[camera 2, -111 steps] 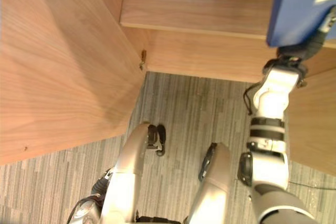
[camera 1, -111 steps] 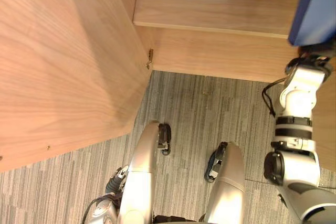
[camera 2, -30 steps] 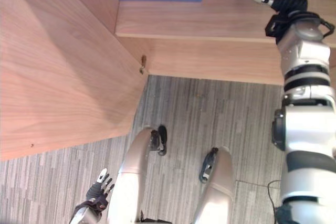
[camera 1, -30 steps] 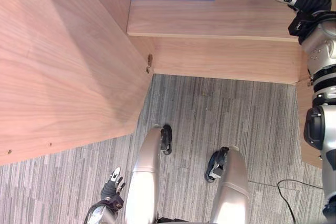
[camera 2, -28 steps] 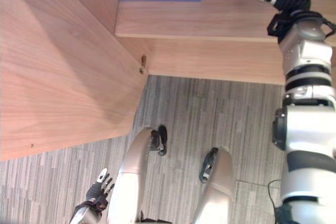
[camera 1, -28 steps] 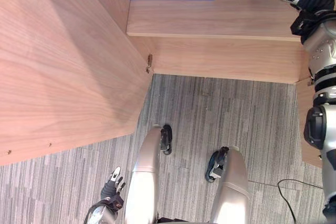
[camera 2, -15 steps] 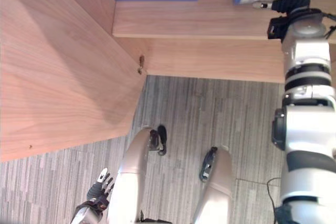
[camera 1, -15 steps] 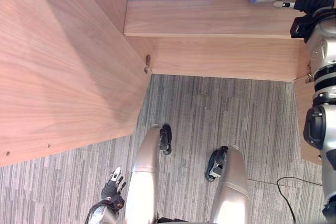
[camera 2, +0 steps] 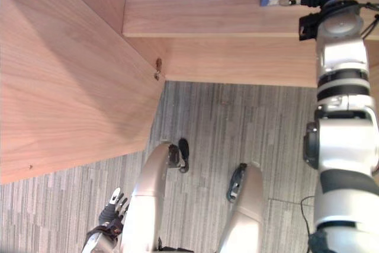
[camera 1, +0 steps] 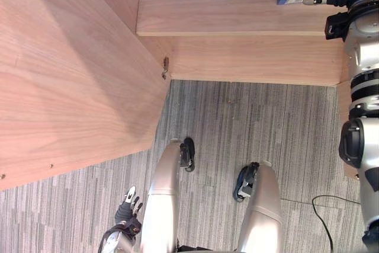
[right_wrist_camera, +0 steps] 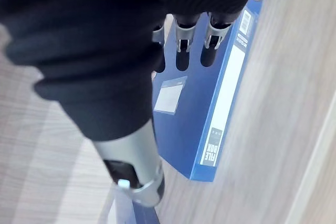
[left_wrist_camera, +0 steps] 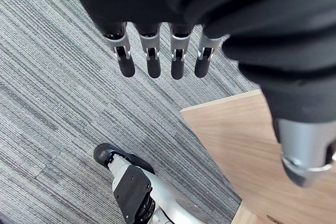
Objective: Walk over to the cabinet, pick up the folder, carry it to the office cabinet, place the folder inside the office cabinet, then close the office cabinet door
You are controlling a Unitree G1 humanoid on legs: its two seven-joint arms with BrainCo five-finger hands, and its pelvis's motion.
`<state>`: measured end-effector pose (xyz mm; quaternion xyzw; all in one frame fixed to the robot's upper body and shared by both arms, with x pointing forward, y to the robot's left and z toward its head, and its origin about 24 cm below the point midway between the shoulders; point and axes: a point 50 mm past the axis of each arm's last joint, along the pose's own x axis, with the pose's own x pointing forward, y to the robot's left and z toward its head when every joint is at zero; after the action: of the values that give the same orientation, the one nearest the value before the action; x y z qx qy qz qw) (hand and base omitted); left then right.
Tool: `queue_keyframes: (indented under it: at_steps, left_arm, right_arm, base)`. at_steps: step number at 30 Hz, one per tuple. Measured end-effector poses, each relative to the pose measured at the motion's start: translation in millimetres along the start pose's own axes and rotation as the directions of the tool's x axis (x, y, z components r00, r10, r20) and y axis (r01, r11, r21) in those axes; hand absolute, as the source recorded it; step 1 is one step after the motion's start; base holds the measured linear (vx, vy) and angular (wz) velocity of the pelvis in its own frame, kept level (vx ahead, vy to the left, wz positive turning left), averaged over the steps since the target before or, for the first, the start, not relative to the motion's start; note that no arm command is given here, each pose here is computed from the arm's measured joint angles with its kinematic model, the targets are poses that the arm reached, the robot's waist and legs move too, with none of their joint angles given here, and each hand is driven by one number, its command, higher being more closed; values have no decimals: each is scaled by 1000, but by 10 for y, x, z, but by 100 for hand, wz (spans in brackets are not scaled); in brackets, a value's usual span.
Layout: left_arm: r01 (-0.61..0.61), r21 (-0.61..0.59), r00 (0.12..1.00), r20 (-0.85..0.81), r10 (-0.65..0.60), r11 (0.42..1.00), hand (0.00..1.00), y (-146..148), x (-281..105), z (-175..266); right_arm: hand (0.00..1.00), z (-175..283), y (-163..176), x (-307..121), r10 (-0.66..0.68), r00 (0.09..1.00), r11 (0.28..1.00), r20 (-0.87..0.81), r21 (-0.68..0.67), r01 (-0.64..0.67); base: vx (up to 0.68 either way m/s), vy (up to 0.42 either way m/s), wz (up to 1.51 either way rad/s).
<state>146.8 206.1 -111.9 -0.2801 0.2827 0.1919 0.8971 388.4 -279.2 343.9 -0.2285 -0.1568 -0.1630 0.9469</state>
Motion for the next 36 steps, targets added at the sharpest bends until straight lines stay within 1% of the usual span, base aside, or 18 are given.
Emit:
queue_keyframes:
  at_steps: [6, 10, 13, 17, 21, 23, 26, 28, 30, 31, 32, 33, 34, 35, 36]
  left_arm:
    - [-13, -6, 1000, 7, 13, 1000, 0, 21, 0, 11]
    - [-16, -15, 1000, 4, 16, 1000, 0, -4, 9, -3]
    - [-17, -19, 1000, 5, 17, 1000, 0, -9, 9, -6]
    - [-19, -22, 1000, 12, 19, 1000, 0, -12, 6, -11]
    - [-43, -5, 999, -9, 43, 999, 0, 63, -23, -67]
    - [-67, 35, 997, -26, 68, 997, 0, 162, -60, -100]
    - [-90, 71, 994, -55, 94, 993, 0, 249, -88, -151]
    - [-109, 97, 990, -79, 117, 989, 0, 314, -107, -193]
    - [-137, 112, 984, -101, 148, 984, 0, 386, -132, -240]
    - [-145, 118, 982, -108, 157, 982, 0, 401, -137, -252]
    - [-154, 143, 978, -118, 172, 978, 0, 427, -140, -265]
    - [-159, 149, 976, -122, 178, 976, 0, 438, -139, -270]
    - [-170, 159, 972, -135, 192, 973, 0, 456, -142, -293]
    - [-173, 170, 970, -143, 198, 970, 0, 466, -146, -310]
    - [-182, 193, 965, -154, 213, 964, 0, 481, -153, -335]
  right_arm:
    - [0, 2, 41, 2, 6, 1000, 1000, 1, 5, -6]
    - [0, -46, 182, -5, 27, 1000, 1000, -11, 11, -27]
    - [0, -202, 366, -43, 58, 997, 998, -48, -17, -59]
    - [0, -320, 518, -90, 75, 995, 997, -70, -14, -76]
    - [0, -628, 872, -262, 149, 981, 989, -125, 6, -150]
    - [0, -919, 1155, -448, 218, 956, 976, -194, 33, -216]
    - [0, -1231, 1398, -696, 276, 924, 961, -266, 52, -272]
    - [0, -1448, 1611, -943, 325, 895, 946, -306, 94, -312]
    - [0, -1698, 1847, -1262, 381, 845, 924, -376, 176, -339]
    - [0, -1780, 1910, -1373, 394, 827, 918, -401, 221, -330]
    - [0, -1950, 1993, -1600, 406, 794, 907, -452, 303, -292]
    - [0, -2036, 2015, -1710, 409, 776, 904, -480, 329, -272]
    - [0, -2226, 2025, -1940, 406, 734, 904, -544, 359, -234]
    - [0, -2326, 2022, -2058, 405, 707, 904, -580, 367, -217]
    - [0, -2537, 1998, -2322, 398, 637, 906, -660, 391, -161]
  base:
    - [-31, -7, 0]
    - [-1, 11, -6]
    - [15, 22, -14]
    - [45, 47, -14]
    - [67, 29, -19]
    - [96, 44, -15]
    - [100, 39, -12]
    - [113, -15, -13]
    - [119, -39, -18]
    - [100, -35, -19]
    - [65, -26, -11]
    - [69, -23, -2]
    - [48, -3, 4]
    - [57, 7, 9]
    - [35, 19, 12]
